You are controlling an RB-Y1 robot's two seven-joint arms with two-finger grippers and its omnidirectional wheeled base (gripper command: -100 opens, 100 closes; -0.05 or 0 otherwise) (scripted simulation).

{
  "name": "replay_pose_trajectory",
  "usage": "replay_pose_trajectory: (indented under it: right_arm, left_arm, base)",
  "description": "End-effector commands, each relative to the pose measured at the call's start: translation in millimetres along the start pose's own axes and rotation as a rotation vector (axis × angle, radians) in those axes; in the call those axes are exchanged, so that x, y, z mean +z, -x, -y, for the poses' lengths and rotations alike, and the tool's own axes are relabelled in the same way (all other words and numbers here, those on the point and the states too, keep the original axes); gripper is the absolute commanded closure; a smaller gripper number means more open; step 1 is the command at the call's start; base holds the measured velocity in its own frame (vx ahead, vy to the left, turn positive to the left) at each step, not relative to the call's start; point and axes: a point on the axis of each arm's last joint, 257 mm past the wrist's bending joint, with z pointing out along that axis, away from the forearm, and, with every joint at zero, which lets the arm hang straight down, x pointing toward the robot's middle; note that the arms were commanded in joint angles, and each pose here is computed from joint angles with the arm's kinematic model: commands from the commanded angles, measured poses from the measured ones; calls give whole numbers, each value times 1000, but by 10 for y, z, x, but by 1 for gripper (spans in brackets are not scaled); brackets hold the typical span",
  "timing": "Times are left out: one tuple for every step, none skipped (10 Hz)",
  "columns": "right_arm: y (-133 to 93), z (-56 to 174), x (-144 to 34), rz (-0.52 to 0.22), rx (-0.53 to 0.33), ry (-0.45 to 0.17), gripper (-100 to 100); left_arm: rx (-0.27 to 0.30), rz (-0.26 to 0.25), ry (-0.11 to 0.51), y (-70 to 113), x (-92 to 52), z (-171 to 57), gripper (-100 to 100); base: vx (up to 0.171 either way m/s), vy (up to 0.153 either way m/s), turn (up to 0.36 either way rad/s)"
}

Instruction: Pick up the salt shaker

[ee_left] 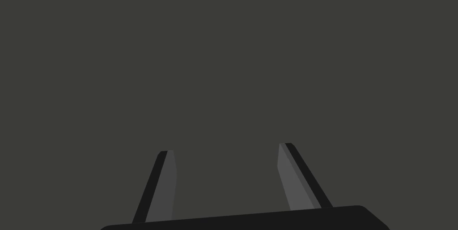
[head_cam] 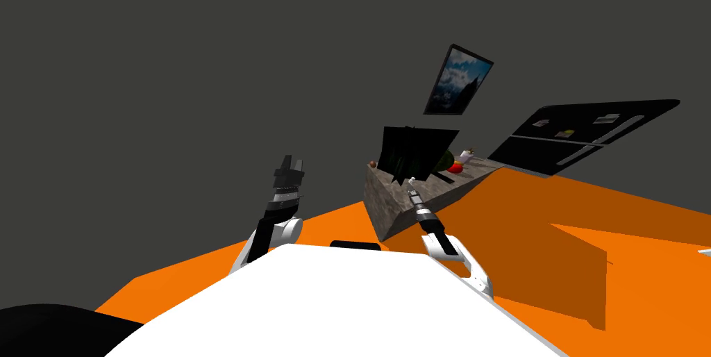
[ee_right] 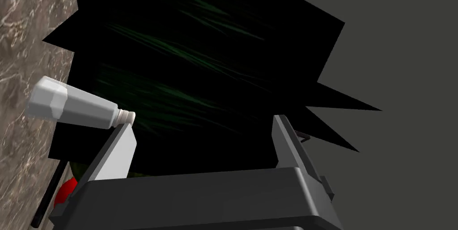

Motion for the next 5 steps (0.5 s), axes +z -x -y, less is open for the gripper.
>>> replay_pose_trajectory:
  right_arm:
    - [35, 284, 7, -26, -97, -71, -100]
    - [83, 439, 13, -41, -157, -108, -100]
    - [140, 608, 11, -57, -219, -148, -100]
    - [210, 766, 8, -73, -283, -187, -100]
    - [290, 914, 4, -88, -347, -224, -100]
  left_arm:
    - [0, 0, 0, 0, 0, 0, 0]
    - [0, 0, 0, 0, 0, 0, 0]
    - [0, 0, 0, 0, 0, 0, 0]
    - [0, 0, 0, 0, 0, 0, 0]
    - [0, 0, 0, 0, 0, 0, 0]
  base:
    - [37, 126, 35]
    - [38, 106, 33]
    - [39, 87, 45]
    - [38, 82, 48]
    - [28, 70, 53]
